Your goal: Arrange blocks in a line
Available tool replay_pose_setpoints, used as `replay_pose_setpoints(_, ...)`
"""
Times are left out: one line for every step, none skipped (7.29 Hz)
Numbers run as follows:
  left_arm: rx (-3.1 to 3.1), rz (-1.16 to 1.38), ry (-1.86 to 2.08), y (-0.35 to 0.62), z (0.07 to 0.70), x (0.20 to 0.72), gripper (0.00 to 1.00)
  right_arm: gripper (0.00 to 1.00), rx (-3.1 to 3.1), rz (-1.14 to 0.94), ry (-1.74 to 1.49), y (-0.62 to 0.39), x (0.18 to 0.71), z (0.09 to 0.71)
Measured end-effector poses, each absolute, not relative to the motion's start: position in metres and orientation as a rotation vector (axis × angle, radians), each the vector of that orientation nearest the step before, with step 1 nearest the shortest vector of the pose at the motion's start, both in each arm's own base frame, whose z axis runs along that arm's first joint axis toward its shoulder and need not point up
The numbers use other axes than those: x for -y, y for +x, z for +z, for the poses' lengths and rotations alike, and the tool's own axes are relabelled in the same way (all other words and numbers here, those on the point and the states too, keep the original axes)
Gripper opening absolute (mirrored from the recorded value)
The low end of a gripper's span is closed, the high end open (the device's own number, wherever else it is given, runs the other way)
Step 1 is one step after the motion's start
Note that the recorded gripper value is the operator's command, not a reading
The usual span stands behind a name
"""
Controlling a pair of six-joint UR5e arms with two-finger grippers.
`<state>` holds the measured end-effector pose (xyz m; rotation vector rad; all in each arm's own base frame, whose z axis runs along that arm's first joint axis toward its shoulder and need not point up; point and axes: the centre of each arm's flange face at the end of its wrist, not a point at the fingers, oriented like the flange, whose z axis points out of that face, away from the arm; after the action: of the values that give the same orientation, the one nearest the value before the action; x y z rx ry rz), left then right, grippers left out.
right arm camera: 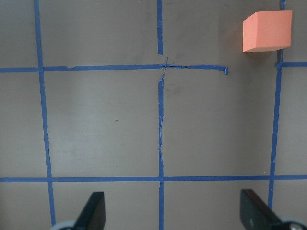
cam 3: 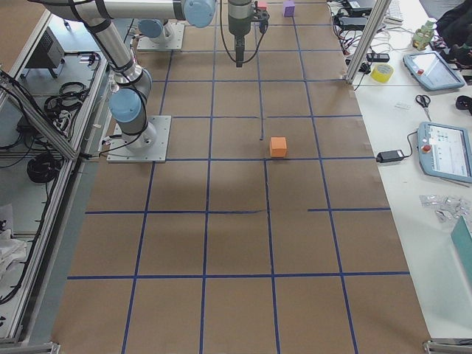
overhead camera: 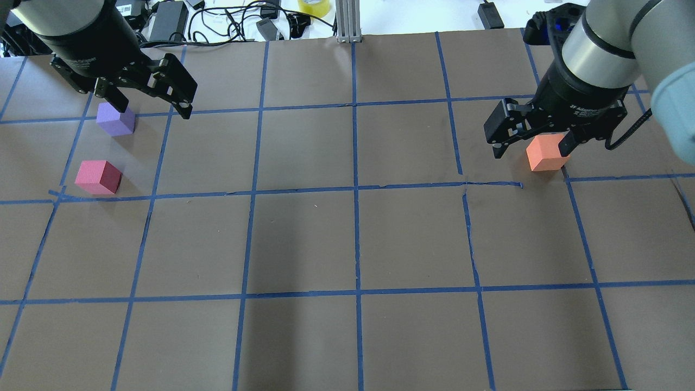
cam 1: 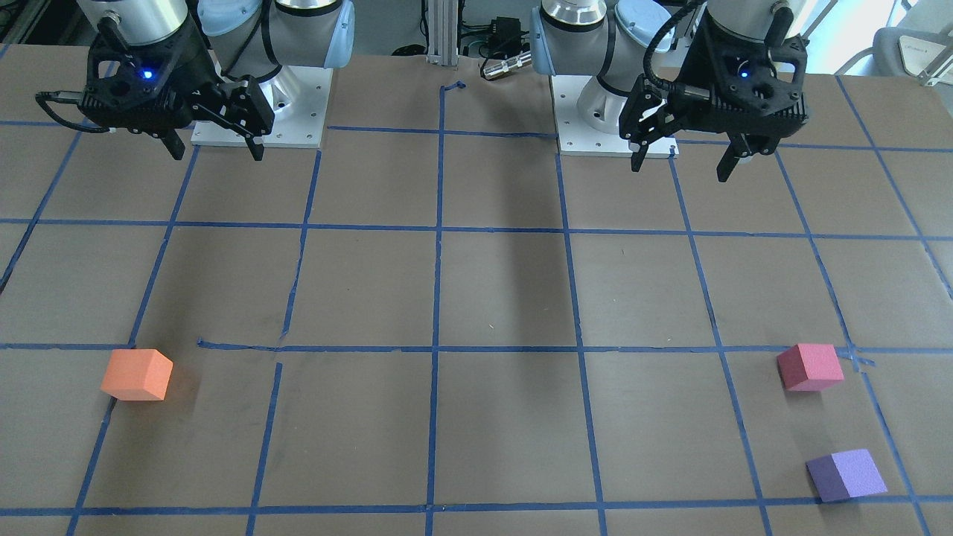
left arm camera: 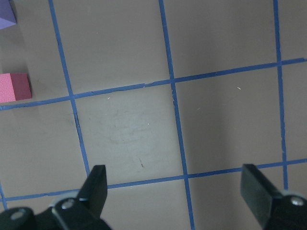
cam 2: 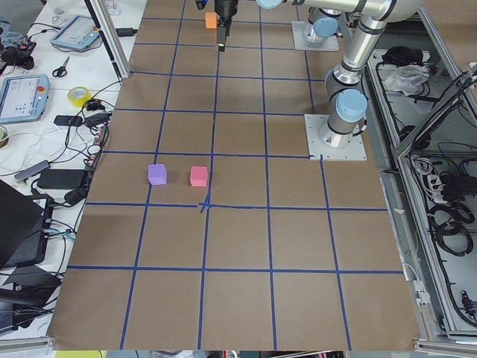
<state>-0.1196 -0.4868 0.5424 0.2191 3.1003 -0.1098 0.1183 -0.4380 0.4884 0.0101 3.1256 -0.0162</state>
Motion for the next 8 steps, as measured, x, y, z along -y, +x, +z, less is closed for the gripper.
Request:
replay_pose_setpoints(-3.099,-0.109,0.219,-0.1196,0.5424,0.4867,1.0,1.0,-3.129,-0.015,0.01,0.118,0.4379,0.4882)
replay_pose_setpoints(-3.098,-0.108,0.219,-0.1193,0.5424,0.4867,1.0,1.0,-3.135,-0.02,0.013,0.1174,0.4371,0.4892)
replay_pose_setpoints(-3.097,-0.108,0.218,-0.1191,0.5424,0.4867,1.0,1.0,-3.14,-0.026,0.019,0.117,0.4359,0.4906)
replay_pose_setpoints(-3.097,-0.109,0.218,-0.119,0.5425,0.4868,1.0,1.0,-3.139,-0.029,0.023,0.1171,0.4352,0.4916)
replay_pose_setpoints(-3.099,-0.114,0.218,-0.1192,0.5435,0.4861,1.0,1.0,-3.133,-0.028,0.024,0.1177,0.4346,0.4922)
replay_pose_setpoints(-3.1,-0.121,0.218,-0.1194,0.5448,0.4854,1.0,1.0,-3.133,-0.025,0.024,0.1177,0.4347,0.4918)
replay_pose_setpoints(-3.1,-0.122,0.217,-0.1193,0.5442,0.4861,1.0,1.0,-3.137,-0.019,0.024,0.1173,0.4355,0.4905)
replay_pose_setpoints(-3.099,-0.123,0.216,-0.1188,0.5437,0.4867,1.0,1.0,-3.138,-0.013,0.023,0.1171,0.4363,0.4888)
